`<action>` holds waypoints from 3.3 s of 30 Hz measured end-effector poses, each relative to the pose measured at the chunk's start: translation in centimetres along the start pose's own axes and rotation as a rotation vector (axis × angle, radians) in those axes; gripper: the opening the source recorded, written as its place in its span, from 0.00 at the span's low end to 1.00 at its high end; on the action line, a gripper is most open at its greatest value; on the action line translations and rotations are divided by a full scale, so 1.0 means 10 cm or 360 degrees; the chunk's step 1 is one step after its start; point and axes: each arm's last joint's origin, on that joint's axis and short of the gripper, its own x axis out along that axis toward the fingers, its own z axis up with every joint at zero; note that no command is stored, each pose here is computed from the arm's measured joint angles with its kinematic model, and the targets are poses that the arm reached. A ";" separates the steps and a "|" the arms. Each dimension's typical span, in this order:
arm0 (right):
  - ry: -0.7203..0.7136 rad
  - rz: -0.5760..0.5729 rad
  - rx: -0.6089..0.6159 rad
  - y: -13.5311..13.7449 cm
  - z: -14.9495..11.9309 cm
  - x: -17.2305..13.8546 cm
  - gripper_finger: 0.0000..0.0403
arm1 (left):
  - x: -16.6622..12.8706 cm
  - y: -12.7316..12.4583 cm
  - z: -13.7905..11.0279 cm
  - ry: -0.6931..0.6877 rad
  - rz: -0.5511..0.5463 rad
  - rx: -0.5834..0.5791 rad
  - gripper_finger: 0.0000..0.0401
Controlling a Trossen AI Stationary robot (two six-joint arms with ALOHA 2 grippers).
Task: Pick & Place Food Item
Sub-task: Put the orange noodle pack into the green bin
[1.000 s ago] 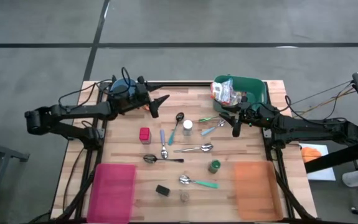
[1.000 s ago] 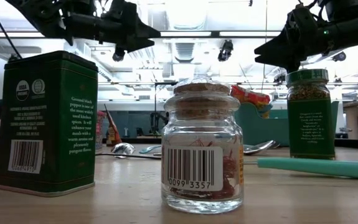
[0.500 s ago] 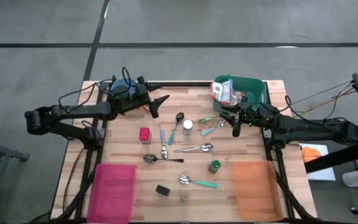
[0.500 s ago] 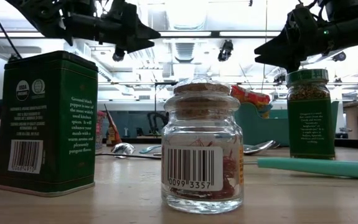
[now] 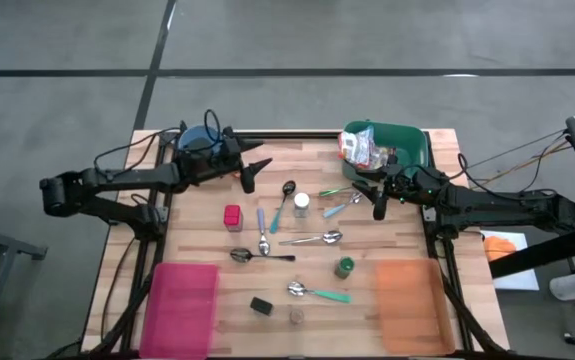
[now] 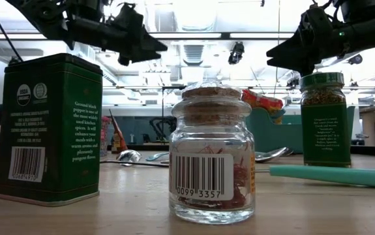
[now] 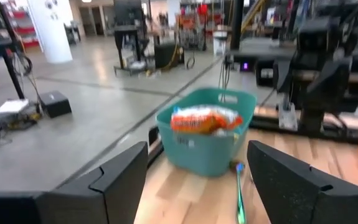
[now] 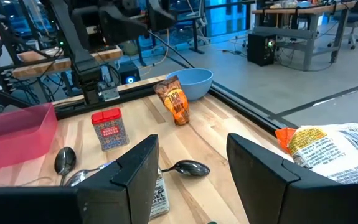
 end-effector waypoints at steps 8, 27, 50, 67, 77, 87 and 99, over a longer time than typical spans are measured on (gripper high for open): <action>0.0000 0.0000 0.0000 0.00 0.00 0.00 0.46 | -0.02 -0.01 -0.18 0.0295 -0.0014 0.0003 0.69; 0.0000 0.0000 0.0001 0.00 0.00 0.00 0.46 | -0.03 -0.01 -0.15 0.0270 -0.0012 0.0003 0.69; -0.0262 0.0036 0.0123 0.03 0.18 0.00 0.46 | -0.06 -0.01 -0.29 0.0503 -0.0025 0.0001 0.69; 0.0603 -0.0589 -0.0324 0.10 0.67 0.76 0.46 | -0.06 -0.01 -0.29 0.0503 -0.0024 0.0002 0.69; 0.0964 -0.0810 -0.0382 0.15 0.69 1.27 0.51 | -0.06 -0.01 -0.29 0.0503 -0.0025 0.0005 0.69; 0.1276 -0.1150 -0.0472 0.34 0.81 1.56 0.83 | -0.06 -0.01 -0.29 0.0503 -0.0025 0.0005 0.69; 0.1498 -0.1358 -0.0889 0.52 0.53 1.94 0.69 | -0.06 -0.01 -0.29 0.0503 -0.0024 0.0003 0.69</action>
